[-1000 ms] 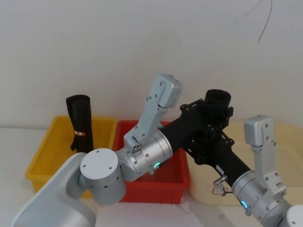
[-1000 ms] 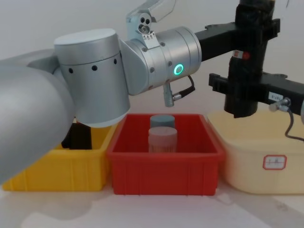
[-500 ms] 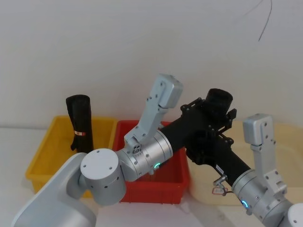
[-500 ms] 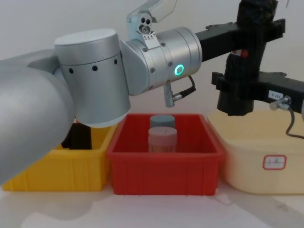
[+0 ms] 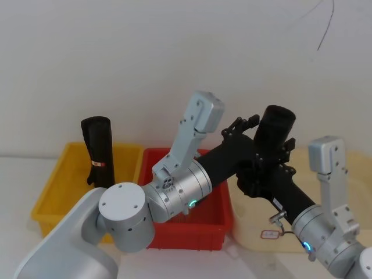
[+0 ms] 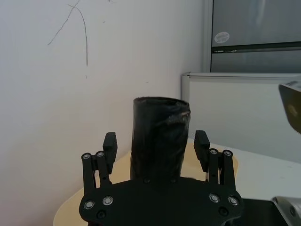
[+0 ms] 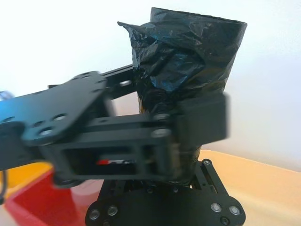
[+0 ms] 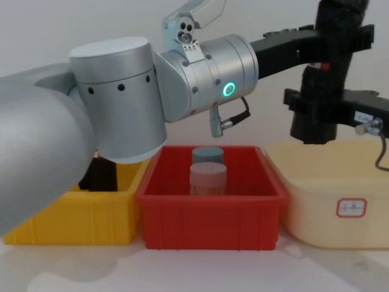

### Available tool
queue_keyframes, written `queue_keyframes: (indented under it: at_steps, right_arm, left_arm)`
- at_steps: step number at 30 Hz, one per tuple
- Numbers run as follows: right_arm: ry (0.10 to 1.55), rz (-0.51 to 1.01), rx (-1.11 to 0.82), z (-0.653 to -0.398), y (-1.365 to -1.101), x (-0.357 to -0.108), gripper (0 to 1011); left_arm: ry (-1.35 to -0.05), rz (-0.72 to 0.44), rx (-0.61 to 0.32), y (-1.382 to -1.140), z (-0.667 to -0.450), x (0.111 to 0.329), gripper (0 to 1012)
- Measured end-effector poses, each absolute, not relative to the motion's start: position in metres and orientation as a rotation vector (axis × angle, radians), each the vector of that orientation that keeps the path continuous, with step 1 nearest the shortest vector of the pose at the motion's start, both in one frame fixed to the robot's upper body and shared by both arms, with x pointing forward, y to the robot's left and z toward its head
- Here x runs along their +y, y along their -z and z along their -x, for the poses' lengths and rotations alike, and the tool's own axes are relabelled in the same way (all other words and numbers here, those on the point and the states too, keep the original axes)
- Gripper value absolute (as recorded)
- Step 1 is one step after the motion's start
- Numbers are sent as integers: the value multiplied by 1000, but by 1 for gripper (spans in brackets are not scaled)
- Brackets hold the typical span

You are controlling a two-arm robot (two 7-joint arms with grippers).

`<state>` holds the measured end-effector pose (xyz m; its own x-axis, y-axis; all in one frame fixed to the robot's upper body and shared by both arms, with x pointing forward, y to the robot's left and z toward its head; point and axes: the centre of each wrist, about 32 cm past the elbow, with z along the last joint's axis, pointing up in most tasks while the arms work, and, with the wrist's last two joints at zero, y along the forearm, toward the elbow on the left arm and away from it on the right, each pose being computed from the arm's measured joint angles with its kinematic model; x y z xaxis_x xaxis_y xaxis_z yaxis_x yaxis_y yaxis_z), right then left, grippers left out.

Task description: Pick up the garbage bag with the one hand and transfer it to the other hand.

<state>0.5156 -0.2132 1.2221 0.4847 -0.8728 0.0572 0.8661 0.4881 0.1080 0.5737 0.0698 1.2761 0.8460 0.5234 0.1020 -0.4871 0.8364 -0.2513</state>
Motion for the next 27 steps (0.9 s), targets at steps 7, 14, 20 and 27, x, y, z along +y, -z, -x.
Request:
queue_keyframes:
  at_steps: [7, 14, 20, 27]
  right_arm:
    - [1125, -83, -82, -523, -1223, -221, 502]
    - [1206, -88, -63, -532, -1223, -234, 502]
    - [1273, -80, -53, -539, -1222, -248, 502]
    - [1327, -54, -49, -542, -1220, -264, 588]
  left_arm:
    - [-538, 220, -169, -1276, -574, 70, 1001]
    - [-538, 220, -169, -1276, -574, 70, 1001]
    - [-538, 220, -169, -1276, -574, 70, 1001]
    - [-538, 220, -170, -1276, -574, 70, 1001]
